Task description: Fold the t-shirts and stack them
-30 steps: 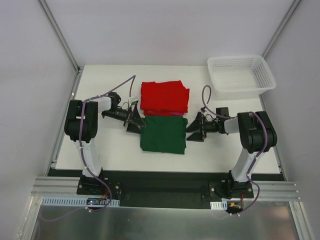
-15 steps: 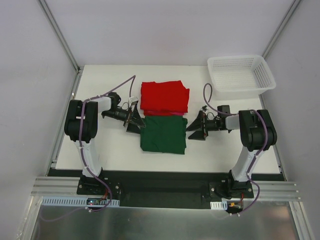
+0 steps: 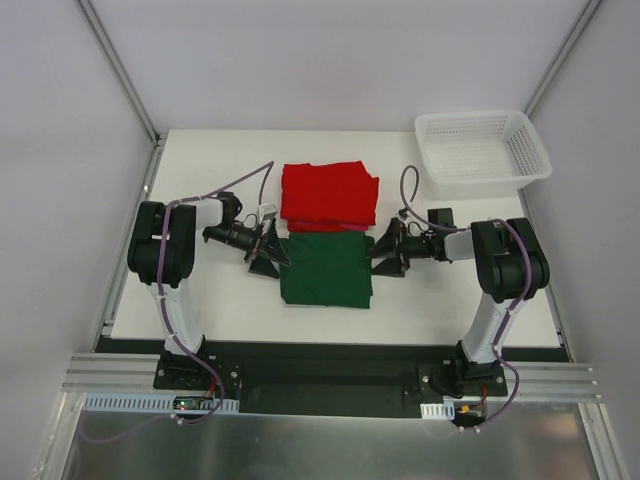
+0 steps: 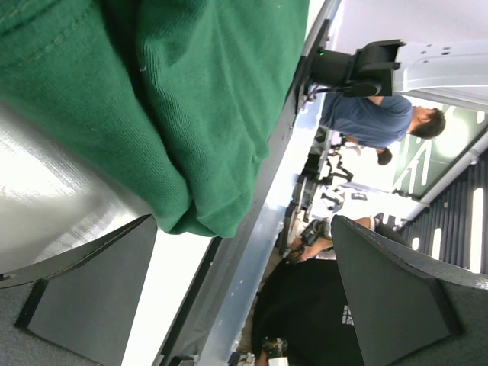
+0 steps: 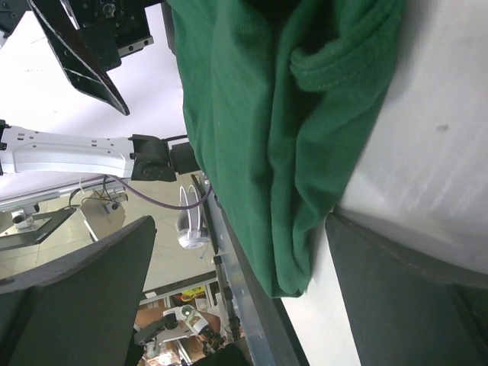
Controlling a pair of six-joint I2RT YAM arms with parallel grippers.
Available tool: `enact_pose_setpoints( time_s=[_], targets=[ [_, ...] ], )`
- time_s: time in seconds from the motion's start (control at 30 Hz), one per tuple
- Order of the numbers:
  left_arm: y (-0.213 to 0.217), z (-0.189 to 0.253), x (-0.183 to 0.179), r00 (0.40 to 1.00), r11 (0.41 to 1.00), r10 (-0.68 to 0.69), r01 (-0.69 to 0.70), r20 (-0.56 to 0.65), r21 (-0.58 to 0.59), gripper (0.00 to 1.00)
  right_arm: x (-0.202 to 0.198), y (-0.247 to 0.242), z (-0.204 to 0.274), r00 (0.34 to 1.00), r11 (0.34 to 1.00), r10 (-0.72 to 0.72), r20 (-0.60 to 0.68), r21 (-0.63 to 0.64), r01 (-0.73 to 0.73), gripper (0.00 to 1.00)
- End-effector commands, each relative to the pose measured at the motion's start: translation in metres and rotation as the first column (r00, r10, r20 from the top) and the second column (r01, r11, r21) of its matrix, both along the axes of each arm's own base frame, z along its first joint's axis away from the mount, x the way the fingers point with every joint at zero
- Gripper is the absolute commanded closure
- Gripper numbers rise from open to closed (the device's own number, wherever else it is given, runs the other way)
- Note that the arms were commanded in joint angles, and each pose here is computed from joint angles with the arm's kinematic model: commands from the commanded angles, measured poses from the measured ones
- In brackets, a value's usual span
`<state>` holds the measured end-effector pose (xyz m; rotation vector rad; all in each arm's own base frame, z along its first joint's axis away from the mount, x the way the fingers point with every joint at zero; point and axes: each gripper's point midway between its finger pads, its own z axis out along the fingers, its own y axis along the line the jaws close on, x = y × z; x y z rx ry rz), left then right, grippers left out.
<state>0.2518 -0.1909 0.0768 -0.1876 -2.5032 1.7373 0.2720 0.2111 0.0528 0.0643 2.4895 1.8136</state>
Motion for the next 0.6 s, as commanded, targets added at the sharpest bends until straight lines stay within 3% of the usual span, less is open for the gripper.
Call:
enact_pose_setpoints(
  time_s=[0.0,0.57],
  targets=[
    [-0.003,-0.002,-0.002,0.998,0.999,-0.049,0.048,0.048,0.014,0.01,0.01,0.005,-0.022,0.999,0.995,-0.047,-0.001,-0.085,0.047,0.0],
    [-0.02,-0.012,0.014,0.988,0.992,-0.127,0.125,0.083,0.035,0.01,-0.003,0.013,-0.026,1.0,0.995,0.012,0.018,-0.098,-0.011,0.0]
  ],
)
